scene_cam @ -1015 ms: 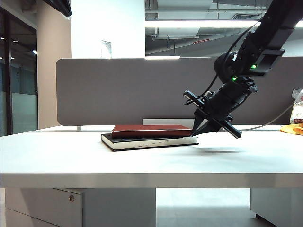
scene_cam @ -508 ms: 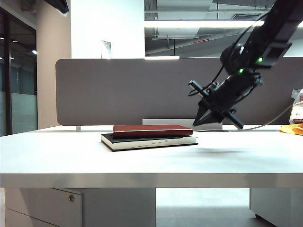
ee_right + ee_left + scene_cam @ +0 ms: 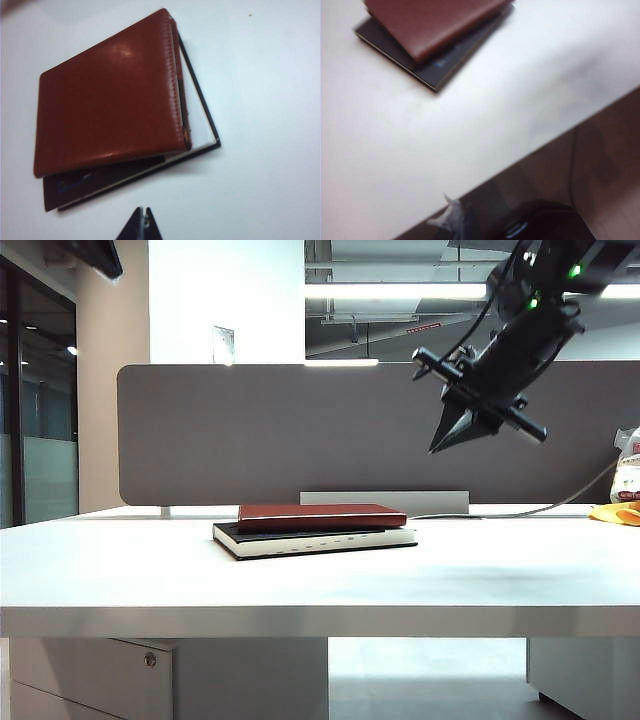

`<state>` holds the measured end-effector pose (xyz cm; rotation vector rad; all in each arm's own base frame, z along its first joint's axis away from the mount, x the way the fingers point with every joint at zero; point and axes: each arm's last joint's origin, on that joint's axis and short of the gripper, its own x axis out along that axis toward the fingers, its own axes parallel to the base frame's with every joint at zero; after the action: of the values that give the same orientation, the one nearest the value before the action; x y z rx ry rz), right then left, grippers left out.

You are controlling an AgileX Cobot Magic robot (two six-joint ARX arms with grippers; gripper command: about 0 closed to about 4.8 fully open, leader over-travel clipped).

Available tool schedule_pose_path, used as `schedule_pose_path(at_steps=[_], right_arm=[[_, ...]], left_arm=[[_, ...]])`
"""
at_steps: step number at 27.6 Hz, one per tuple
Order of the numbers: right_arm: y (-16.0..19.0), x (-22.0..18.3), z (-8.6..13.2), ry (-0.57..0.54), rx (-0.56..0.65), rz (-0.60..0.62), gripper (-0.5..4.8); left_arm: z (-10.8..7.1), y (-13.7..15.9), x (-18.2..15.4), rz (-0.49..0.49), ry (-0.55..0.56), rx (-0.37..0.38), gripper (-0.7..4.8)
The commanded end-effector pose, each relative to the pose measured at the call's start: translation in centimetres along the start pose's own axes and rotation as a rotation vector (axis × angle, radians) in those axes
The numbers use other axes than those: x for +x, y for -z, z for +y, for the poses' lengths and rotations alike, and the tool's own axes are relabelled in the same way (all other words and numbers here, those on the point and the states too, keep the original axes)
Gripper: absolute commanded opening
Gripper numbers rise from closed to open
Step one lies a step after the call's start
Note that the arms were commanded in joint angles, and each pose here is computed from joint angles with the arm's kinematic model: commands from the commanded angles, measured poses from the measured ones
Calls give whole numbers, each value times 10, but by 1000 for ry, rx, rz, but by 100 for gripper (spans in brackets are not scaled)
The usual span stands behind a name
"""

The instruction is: Pick up the red book and place it on top of the black book.

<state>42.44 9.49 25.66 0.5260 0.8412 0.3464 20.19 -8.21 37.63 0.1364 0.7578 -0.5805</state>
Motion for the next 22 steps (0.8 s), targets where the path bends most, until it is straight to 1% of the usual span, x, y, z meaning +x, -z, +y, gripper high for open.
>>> schedule_pose_path(at_steps=[1, 5, 12, 15, 17, 22], right_arm=[[-1, -16, 8, 8, -22, -1, -5], [-2, -35, 15, 29, -43, -6, -5], [0, -62, 24, 72, -71, -4, -5], [3, -73, 27, 97, -81, 9, -5], [4, -80, 29, 102, -89, 13, -5], [6, -99, 35, 137, -99, -5, -5]], left_arm=[[-3, 1, -3, -29, 74, -2, -6], [-6, 2, -12, -65, 98, -2, -6], [-10, 7, -30, -106, 93, 9, -6], [-11, 16, -31, -103, 94, 3, -6], [-11, 24, -28, -102, 95, -15, -6], [-12, 43, -25, -95, 97, -34, -6]])
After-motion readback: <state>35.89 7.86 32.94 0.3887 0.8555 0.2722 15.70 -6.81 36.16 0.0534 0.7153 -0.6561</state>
